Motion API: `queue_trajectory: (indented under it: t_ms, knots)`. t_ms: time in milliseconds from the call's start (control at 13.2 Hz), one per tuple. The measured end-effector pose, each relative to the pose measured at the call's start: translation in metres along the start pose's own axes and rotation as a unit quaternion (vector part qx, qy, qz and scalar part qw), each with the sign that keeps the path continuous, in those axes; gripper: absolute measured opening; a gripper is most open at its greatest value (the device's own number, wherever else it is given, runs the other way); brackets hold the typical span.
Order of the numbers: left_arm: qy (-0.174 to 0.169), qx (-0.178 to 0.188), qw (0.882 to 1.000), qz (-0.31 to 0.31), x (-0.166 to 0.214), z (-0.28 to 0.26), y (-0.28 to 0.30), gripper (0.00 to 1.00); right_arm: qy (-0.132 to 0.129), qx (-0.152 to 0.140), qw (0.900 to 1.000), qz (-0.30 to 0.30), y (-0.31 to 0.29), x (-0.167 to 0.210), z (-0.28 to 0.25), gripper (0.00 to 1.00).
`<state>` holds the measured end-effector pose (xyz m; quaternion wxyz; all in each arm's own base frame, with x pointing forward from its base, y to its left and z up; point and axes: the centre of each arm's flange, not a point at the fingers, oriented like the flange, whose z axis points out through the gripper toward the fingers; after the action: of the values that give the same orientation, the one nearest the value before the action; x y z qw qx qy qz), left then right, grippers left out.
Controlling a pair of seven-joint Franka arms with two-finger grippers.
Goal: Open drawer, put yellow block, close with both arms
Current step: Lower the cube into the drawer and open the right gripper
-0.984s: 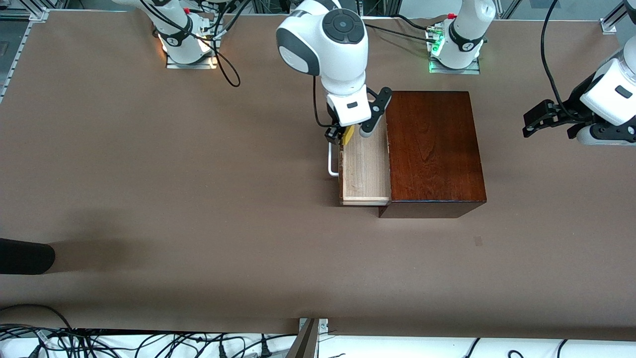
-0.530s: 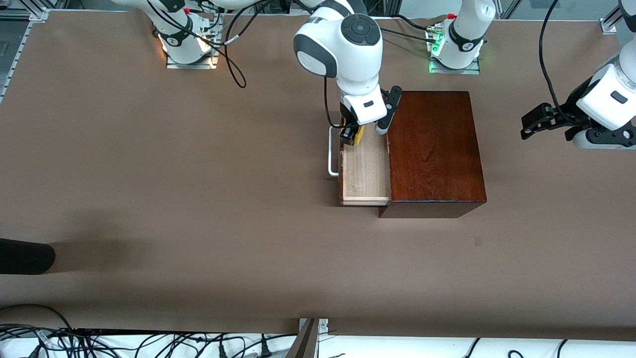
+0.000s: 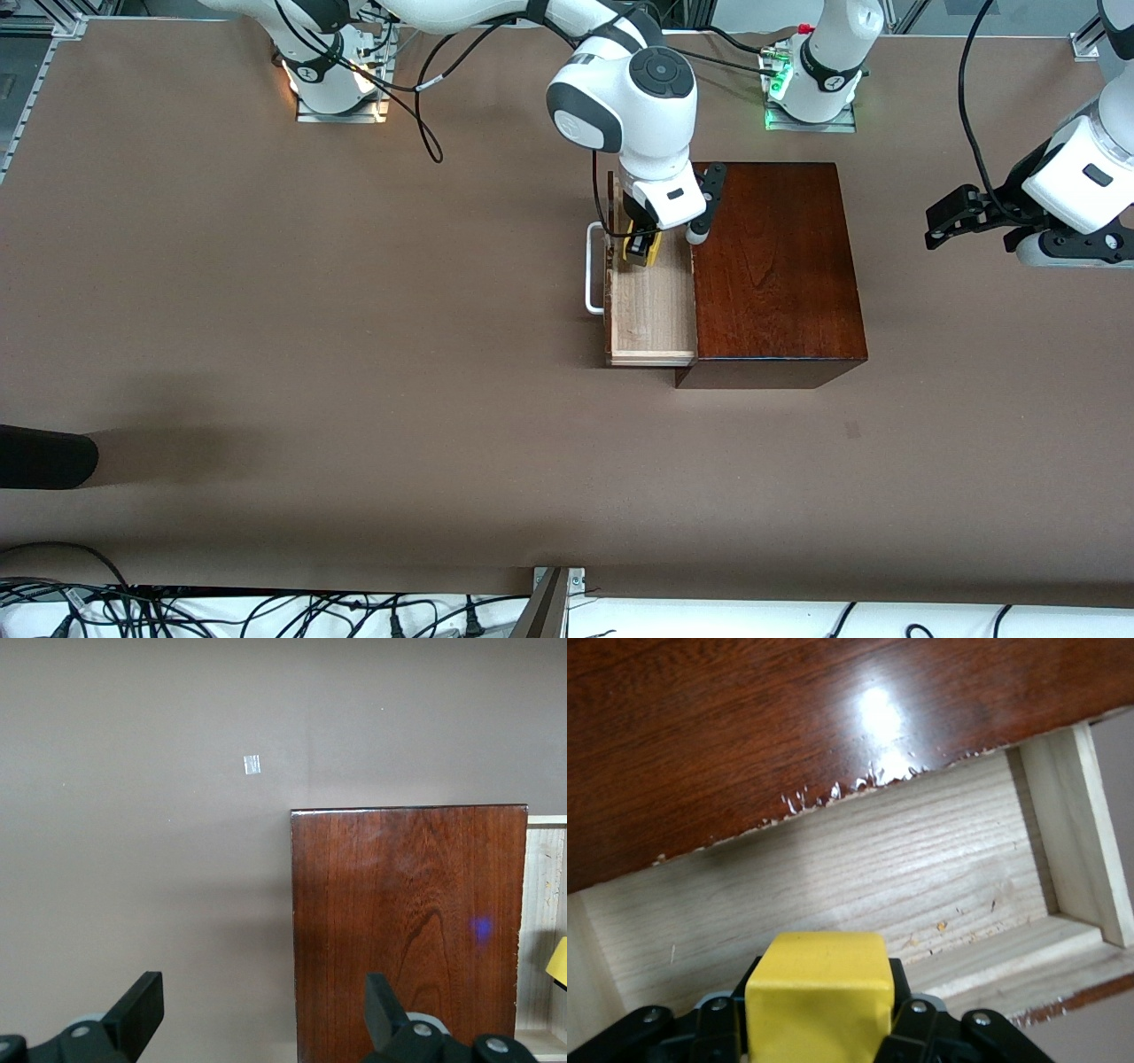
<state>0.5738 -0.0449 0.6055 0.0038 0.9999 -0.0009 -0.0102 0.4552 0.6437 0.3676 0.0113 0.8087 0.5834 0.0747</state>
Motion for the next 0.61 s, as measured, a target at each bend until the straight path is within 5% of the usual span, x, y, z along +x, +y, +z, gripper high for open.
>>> queue_trajectory:
  t_ms: [605]
  knots:
    - [0.007,0.000,1.000,0.002,0.002,-0.005,0.002,1.00,0.011,-0.007,1.000,-0.004,0.004,0.003,0.043,0.56]
